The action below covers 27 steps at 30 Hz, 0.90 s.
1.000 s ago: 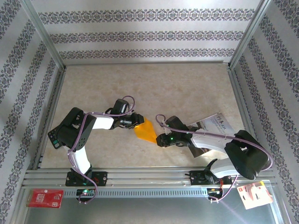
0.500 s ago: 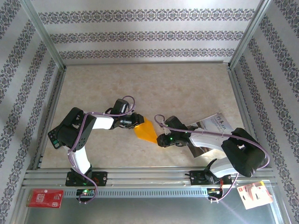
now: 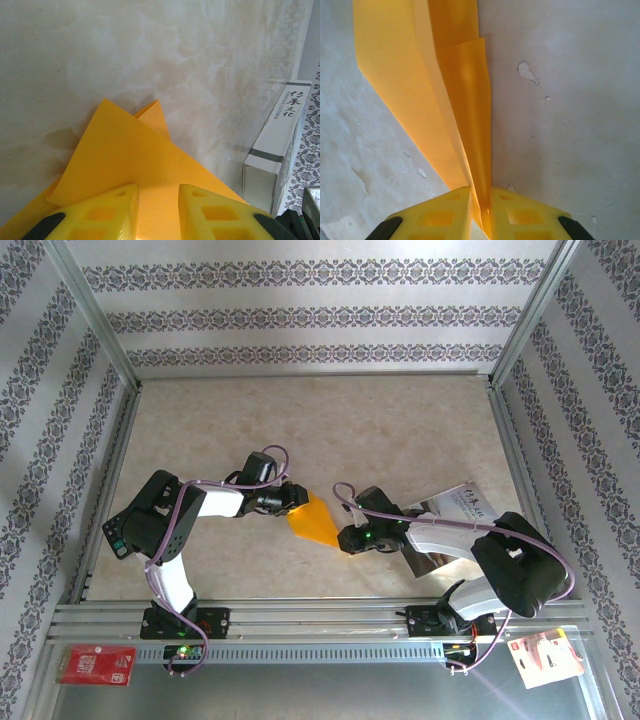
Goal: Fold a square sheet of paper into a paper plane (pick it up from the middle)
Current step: Fourth fold the wing at the center of the table.
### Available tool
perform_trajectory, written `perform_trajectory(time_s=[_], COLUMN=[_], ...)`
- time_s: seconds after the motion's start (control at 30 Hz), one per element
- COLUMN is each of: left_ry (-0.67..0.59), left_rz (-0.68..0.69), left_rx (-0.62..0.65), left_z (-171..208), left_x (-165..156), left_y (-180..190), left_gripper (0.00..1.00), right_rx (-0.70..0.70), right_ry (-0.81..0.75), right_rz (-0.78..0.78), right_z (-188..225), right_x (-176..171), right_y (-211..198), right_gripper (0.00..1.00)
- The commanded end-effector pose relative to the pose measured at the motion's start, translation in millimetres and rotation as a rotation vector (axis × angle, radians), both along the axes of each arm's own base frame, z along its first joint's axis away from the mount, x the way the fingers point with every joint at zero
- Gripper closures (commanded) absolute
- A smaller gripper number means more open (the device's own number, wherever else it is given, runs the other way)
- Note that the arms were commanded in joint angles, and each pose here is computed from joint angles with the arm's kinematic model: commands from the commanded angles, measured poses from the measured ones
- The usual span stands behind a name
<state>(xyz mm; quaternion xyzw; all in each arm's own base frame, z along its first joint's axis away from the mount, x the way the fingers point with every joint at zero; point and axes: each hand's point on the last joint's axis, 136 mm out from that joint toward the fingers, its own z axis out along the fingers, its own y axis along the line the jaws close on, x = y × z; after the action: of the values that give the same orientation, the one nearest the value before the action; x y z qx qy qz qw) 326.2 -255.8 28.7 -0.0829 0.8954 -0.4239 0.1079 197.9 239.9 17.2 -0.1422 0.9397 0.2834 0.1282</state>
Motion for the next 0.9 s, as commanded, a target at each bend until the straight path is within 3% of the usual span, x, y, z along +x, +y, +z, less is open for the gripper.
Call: perform_trajectory(time_s=[0.0, 0.23, 0.6, 0.87], left_ry=[0.092, 0.095, 0.097, 0.097], left_rz=[0.025, 0.028, 0.026, 0.026], left_rx=[0.089, 0.090, 0.094, 0.094], left_z=[-30.6, -31.1, -32.2, -31.8], left_x=[-12.2, -12.2, -12.7, -12.5], left_y=[19.7, 20.1, 21.2, 21.2], left_gripper=[0.73, 0.73, 0.73, 0.73], right_rx=[0.011, 0.009, 0.040, 0.087], right_ry=[0.018, 0.037, -0.022, -0.052], right_rz=[-0.002, 0.001, -0.012, 0.018], right_z=[-5.7, -9.1, 23.6, 47.0], right_x=[-1.4, -3.1, 4.8, 2.4], right_y=[-2.0, -3.9, -4.7, 6.4], right_gripper=[0.85, 0.86, 0.71, 0.73])
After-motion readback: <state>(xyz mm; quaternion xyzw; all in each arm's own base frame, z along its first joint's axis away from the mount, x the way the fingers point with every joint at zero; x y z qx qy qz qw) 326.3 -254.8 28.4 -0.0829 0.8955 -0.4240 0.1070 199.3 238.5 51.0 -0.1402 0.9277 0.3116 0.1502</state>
